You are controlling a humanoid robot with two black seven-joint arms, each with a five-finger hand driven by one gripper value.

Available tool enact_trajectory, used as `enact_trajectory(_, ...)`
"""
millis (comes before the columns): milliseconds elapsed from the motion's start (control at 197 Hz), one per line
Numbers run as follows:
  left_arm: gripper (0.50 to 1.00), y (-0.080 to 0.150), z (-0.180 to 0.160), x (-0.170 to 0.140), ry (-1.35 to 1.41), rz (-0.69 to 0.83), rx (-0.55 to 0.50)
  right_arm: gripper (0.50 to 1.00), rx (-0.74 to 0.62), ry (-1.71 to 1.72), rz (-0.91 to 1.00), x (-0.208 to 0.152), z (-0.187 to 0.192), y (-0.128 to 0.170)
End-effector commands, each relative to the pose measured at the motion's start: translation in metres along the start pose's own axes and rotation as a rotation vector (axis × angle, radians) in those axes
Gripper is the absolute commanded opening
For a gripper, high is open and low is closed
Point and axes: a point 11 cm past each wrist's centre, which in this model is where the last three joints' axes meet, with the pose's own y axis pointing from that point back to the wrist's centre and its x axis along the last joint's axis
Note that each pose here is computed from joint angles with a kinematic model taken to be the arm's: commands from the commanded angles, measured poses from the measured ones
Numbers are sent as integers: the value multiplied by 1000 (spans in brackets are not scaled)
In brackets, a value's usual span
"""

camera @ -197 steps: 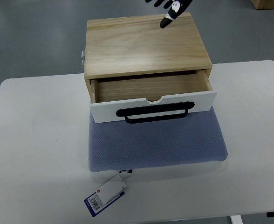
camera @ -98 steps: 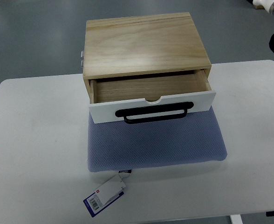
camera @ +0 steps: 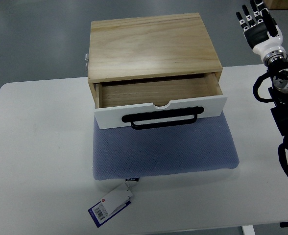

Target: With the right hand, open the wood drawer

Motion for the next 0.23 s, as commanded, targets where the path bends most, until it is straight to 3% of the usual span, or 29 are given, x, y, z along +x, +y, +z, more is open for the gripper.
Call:
enact_trajectory(0,1000,0,1,0,1,-1,-2,946,-16,-13,19,5,12,2)
enact_trajectory(223,1000,0,1,1,1,2,-2,946,-32,-17,35,11,21,5)
